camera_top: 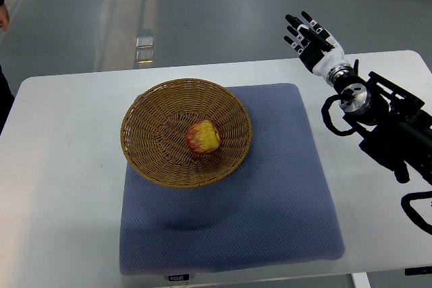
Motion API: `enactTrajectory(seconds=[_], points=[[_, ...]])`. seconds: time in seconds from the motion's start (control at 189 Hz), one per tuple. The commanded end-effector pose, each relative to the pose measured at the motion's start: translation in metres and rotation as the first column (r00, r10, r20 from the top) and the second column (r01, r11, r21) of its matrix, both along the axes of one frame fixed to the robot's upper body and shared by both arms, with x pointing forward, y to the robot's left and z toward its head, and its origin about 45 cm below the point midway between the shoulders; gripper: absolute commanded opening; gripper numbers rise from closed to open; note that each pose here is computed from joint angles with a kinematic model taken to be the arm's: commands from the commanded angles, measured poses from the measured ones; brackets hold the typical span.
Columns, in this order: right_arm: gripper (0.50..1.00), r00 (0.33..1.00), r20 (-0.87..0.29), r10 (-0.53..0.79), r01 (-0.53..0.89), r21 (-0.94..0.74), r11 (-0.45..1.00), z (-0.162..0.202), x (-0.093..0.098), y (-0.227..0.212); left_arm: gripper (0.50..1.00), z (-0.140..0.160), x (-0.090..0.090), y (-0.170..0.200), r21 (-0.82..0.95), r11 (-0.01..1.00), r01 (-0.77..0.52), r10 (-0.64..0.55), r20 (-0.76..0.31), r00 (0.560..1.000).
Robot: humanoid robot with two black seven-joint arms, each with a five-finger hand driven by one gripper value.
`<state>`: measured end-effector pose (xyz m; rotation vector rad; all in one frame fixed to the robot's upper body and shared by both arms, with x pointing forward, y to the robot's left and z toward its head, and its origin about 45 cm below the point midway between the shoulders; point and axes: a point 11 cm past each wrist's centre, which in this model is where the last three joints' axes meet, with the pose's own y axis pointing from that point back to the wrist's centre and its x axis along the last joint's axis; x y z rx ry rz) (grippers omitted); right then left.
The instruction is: Place red apple in basket with right hand
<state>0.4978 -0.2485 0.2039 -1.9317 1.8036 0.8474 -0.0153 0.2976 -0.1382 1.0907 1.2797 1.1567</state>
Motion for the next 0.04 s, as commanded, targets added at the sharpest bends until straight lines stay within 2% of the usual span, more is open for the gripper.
enactTrajectory(seconds=[0.0, 0.037], points=[[0.924, 1.0, -0.003, -0.002, 0.002, 0.0, 1.0, -0.0023, -0.0011, -0.0007, 1.0, 0.0, 0.0001, 0.0, 0.0, 1.0, 0.0, 0.0, 0.001, 1.0], [0.924, 1.0, -0.007, -0.004, 0.004, 0.001, 1.0, -0.0044, -0.0022, -0.0015, 1.0, 0.0, -0.0001, 0.0, 0.0, 1.0, 0.0, 0.0, 0.0, 1.0]])
